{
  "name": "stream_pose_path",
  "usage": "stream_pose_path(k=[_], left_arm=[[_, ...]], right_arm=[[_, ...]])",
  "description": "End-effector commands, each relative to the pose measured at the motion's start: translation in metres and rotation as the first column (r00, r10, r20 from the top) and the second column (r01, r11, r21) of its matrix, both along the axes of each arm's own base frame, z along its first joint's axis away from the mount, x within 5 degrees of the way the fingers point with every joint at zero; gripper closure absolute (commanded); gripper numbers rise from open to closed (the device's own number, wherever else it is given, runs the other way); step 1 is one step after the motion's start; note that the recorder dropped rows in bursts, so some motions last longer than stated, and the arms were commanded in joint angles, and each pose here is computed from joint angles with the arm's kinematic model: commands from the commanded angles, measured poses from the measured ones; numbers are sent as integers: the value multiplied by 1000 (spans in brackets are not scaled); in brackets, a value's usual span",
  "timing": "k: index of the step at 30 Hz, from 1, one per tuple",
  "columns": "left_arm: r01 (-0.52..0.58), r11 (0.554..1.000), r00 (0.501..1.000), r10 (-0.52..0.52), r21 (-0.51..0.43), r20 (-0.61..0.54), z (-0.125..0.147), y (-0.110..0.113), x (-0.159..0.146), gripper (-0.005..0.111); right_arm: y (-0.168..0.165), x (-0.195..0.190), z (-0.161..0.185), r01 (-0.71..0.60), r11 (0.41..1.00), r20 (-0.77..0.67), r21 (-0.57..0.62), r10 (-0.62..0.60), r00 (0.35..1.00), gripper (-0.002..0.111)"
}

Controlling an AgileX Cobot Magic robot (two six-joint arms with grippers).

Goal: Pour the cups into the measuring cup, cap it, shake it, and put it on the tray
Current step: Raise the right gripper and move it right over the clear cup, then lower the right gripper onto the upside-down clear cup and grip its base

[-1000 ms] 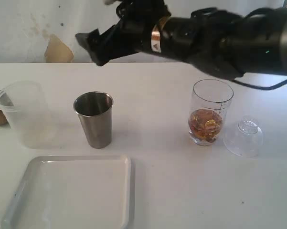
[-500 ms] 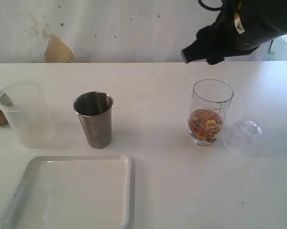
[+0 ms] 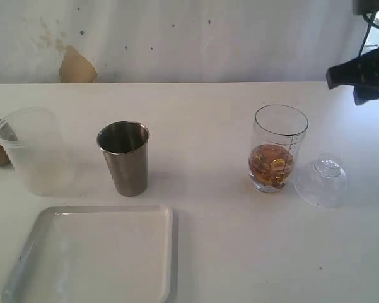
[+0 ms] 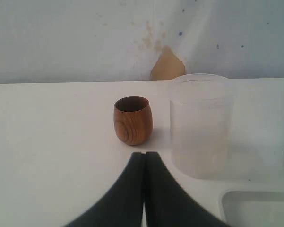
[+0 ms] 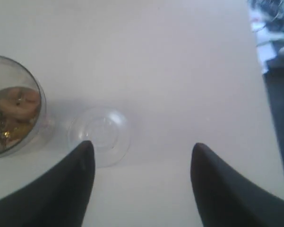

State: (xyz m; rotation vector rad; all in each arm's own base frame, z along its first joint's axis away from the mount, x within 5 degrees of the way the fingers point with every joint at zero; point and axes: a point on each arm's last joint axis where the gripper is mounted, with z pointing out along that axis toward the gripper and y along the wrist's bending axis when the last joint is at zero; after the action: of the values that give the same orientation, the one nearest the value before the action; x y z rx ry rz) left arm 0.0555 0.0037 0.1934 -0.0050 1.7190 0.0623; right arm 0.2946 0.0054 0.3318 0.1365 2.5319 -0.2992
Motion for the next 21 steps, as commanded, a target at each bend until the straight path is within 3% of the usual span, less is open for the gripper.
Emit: stream_pose_path(k=[1,4,12,21], left_arm=[[-5,1000,1000,5,2,0,-1,0,0,107],[-5,1000,1000,5,2,0,-1,0,0,107],[-5,1000,1000,5,2,0,-1,0,0,107],[-5,1000,1000,5,2,0,-1,0,0,107]], right_arm=[[-26,12,-33,29,983,-172,180,2,985,53],[-32,21,-54,38,968,-247,249,26,969,53],[-33,45,-95,1,968,-300,252,77,951,53],[-33,59,-114,-13,965,-279,262,89,956,52]])
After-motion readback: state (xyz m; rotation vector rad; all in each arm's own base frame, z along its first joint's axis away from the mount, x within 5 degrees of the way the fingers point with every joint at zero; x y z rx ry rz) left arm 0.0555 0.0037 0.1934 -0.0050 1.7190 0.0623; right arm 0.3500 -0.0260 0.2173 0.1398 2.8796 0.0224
